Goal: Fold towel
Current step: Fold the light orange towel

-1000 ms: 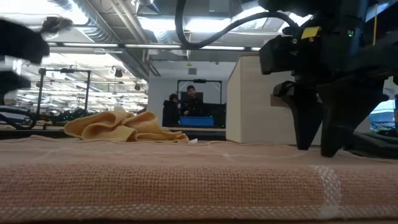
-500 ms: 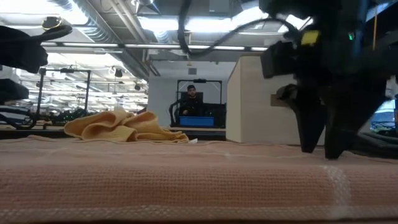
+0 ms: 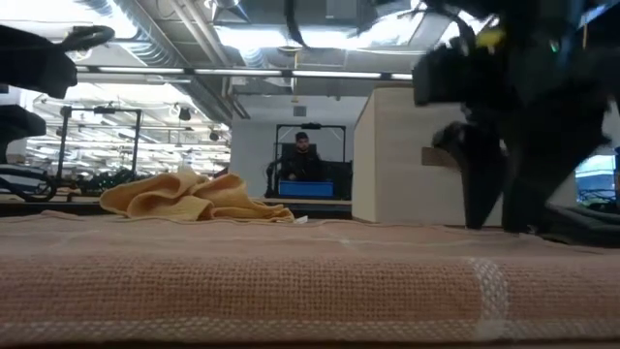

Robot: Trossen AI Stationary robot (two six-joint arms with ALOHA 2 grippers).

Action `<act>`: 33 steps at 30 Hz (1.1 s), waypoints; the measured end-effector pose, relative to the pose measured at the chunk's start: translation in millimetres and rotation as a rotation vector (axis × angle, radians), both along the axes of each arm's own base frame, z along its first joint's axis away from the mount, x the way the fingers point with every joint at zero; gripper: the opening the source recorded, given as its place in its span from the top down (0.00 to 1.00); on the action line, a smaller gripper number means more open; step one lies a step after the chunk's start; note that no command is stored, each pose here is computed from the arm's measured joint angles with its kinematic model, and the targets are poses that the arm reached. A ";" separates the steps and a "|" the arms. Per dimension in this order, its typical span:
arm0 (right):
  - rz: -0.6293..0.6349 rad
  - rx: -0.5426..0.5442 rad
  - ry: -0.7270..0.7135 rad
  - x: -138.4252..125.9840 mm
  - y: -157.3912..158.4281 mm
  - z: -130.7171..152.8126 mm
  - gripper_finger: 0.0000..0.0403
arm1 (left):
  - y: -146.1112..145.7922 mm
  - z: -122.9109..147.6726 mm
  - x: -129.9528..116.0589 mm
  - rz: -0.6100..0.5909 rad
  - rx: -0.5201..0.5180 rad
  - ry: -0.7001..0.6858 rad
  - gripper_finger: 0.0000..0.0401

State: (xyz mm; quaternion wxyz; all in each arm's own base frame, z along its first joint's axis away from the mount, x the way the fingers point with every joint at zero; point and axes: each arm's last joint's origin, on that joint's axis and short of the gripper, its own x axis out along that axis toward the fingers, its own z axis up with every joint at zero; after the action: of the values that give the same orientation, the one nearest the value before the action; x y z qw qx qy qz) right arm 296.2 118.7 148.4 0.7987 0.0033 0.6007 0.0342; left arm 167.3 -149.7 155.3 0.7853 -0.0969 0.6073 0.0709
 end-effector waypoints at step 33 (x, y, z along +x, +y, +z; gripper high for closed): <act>-0.036 0.002 -0.074 -8.5 -4.4 -22.5 0.47 | 10.6 -24.6 -13.7 -0.025 -0.003 0.039 0.60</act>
State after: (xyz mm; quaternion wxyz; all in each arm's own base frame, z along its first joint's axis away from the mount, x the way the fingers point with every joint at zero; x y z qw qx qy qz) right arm 287.7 114.3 125.9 0.8210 0.0138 0.5704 0.0205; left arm 153.6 -139.1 130.6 0.7742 -0.0890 0.6236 0.0623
